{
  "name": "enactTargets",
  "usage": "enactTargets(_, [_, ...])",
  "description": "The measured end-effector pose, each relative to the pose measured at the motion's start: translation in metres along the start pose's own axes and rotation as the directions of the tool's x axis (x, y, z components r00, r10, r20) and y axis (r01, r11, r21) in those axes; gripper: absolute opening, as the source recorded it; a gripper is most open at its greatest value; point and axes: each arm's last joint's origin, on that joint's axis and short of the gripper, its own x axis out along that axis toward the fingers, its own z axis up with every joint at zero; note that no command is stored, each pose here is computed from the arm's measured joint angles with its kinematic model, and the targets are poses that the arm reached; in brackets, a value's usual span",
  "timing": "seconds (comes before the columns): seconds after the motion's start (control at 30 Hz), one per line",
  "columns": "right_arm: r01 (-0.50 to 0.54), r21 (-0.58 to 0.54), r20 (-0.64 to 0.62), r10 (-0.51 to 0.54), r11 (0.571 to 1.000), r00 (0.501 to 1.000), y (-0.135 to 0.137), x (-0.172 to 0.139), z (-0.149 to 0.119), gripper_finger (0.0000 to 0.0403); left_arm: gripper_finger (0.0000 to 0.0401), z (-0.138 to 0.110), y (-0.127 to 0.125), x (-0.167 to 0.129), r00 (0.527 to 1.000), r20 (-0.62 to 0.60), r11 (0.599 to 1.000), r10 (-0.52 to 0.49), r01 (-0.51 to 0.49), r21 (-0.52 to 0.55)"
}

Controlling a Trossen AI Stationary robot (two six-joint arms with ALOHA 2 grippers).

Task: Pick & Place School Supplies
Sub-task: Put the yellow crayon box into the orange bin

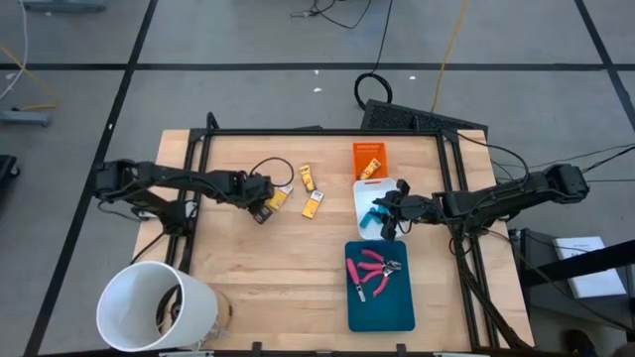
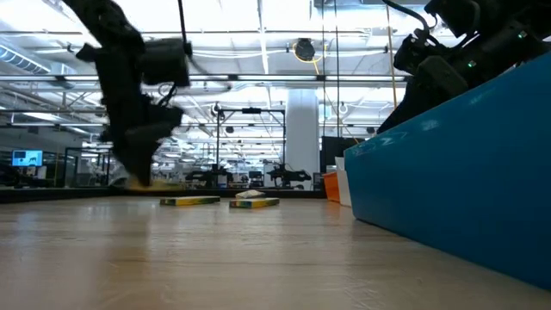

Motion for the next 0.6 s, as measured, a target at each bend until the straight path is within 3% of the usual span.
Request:
enactTargets(0.17, [-0.007, 0.007, 0.028, 0.007, 1.000, 1.000, 0.001, 0.000, 0.003, 0.0155, 0.0110, 0.009, -0.006, -0.029, 0.990, 0.139, 0.993, 0.014, -0.030, 0.113])
enactTargets(0.33, [-0.052, 0.069, 0.169, 0.040, 0.996, 0.985, 0.004, -0.001, 0.017, 0.0155, 0.0108, 0.021, -0.023, -0.056, 0.955, 0.296, 0.962, 0.015, -0.095, 0.258])
enactTargets(0.47, [-0.107, 0.127, 0.288, 0.066, 0.986, 0.955, 0.009, 0.003, 0.028, 0.0155, 0.0108, 0.028, -0.044, -0.071, 0.902, 0.430, 0.896, -0.018, -0.177, 0.408])
enactTargets(0.6, [-0.178, 0.206, 0.337, 0.102, 0.962, 0.936, 0.010, 0.014, 0.032, 0.0161, 0.0108, 0.027, -0.066, -0.082, 0.823, 0.561, 0.796, -0.087, -0.281, 0.536])
